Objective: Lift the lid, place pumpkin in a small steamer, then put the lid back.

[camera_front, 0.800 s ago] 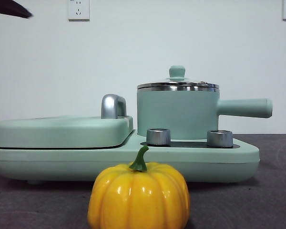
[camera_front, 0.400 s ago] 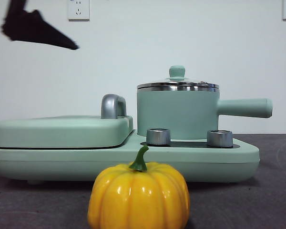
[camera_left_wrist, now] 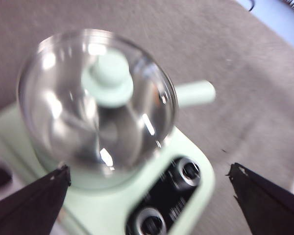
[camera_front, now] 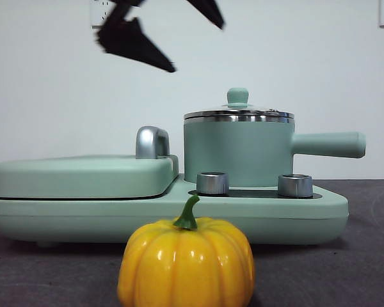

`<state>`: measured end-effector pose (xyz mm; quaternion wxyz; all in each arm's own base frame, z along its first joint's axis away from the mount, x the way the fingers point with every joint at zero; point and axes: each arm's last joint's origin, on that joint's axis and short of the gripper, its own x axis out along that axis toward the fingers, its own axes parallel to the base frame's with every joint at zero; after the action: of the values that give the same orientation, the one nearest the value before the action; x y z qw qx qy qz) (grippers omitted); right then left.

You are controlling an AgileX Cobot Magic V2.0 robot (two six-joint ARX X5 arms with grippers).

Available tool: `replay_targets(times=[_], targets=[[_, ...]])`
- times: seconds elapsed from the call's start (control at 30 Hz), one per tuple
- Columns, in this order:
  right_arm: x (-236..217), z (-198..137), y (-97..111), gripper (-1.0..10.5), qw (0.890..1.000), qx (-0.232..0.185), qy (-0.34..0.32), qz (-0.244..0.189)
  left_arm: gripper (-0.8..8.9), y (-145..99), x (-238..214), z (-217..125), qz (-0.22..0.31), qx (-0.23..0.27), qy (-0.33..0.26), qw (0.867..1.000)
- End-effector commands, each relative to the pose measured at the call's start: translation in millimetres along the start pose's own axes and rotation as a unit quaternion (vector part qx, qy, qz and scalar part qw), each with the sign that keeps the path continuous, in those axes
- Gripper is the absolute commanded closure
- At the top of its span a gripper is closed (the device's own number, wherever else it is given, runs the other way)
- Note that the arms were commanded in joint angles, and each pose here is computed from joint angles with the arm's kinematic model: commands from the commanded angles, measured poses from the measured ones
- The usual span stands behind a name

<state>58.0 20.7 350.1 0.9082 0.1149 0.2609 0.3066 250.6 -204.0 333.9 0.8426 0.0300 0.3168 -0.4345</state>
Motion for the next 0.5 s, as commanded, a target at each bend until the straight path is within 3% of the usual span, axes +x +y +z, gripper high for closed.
replay_targets(times=[0.03, 0.5], targets=[[-3, 4, 3, 4.9, 1.0, -0.013, -0.009, 0.003, 2.87, -6, 17, 17, 0.019, 0.052, -0.008, 0.998], [-3, 4, 3, 4.9, 1.0, -0.013, -0.009, 0.003, 3.23, 5, 86, 35, 0.054, 0.076, -0.061, 0.994]])
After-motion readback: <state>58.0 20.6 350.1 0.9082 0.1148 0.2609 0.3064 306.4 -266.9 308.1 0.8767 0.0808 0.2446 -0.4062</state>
